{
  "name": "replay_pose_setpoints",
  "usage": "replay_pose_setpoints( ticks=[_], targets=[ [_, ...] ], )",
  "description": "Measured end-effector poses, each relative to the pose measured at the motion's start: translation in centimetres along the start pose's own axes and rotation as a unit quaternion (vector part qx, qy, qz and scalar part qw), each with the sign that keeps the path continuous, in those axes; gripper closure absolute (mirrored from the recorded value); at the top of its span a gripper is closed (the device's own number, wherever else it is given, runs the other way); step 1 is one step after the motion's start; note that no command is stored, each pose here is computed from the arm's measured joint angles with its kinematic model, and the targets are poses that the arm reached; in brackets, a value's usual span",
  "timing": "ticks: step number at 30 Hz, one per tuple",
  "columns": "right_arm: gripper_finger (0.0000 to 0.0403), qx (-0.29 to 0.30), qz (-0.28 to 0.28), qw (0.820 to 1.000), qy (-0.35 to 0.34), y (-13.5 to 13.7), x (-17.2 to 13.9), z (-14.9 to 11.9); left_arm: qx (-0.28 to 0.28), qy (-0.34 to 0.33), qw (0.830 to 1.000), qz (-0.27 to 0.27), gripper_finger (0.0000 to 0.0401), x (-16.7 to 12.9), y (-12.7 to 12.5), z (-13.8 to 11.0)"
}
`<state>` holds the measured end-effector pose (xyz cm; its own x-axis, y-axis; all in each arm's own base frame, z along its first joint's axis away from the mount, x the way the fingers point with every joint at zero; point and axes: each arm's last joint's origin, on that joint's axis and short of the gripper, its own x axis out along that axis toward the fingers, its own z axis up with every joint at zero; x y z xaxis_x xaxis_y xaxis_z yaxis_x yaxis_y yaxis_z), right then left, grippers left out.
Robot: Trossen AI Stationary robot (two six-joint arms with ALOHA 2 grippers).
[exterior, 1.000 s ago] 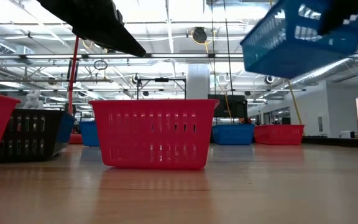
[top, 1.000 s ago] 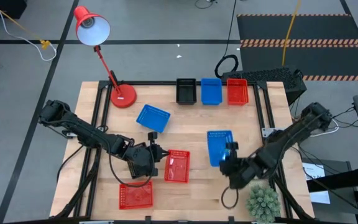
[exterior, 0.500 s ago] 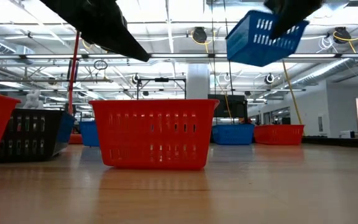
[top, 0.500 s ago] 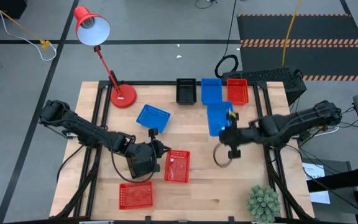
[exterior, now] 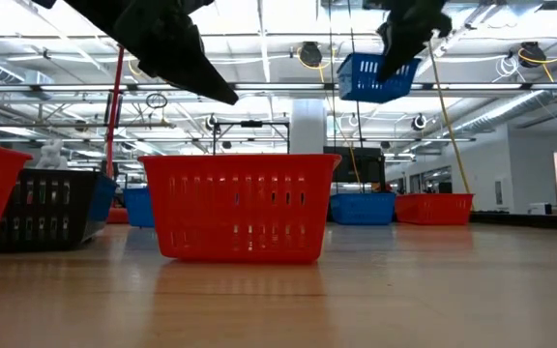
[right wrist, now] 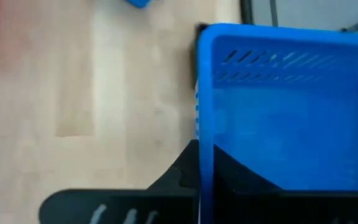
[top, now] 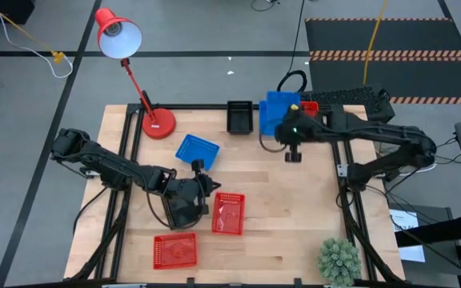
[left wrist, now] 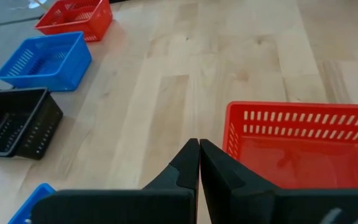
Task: Stack baskets by color
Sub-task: Stack the bottom blue basket on top of the top blue basket
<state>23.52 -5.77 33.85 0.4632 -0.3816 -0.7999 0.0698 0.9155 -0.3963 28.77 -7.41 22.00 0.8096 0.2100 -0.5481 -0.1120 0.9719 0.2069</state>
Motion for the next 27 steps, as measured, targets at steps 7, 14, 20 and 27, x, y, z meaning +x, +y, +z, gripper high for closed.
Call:
replay_pose_setpoints(
  ticks=[7,14,20,27],
  targets=[
    [0.0403,-0.012,0.008,1.000,0.025,-2.9,2.6,-0.1,-0.002,0.001,1.000,0.003,0.0384,0.1,0.2,0.0],
    [0.0403,-0.019,0.038,0.998,0.040,-4.7,5.6,-0.4,-0.005,0.001,1.000,0.003,0.0384,0.1,0.2,0.0],
    [0.0403,-0.018,0.056,0.997,0.041,-5.8,8.0,-0.6,-0.006,0.002,1.000,0.003,0.0384,0.1,0.2,0.0],
    [0.0403,0.000,0.061,0.998,0.032,-6.8,9.9,-1.3,-0.005,0.004,1.000,0.003,0.0384,0.1,0.2,-0.1]
  ],
)
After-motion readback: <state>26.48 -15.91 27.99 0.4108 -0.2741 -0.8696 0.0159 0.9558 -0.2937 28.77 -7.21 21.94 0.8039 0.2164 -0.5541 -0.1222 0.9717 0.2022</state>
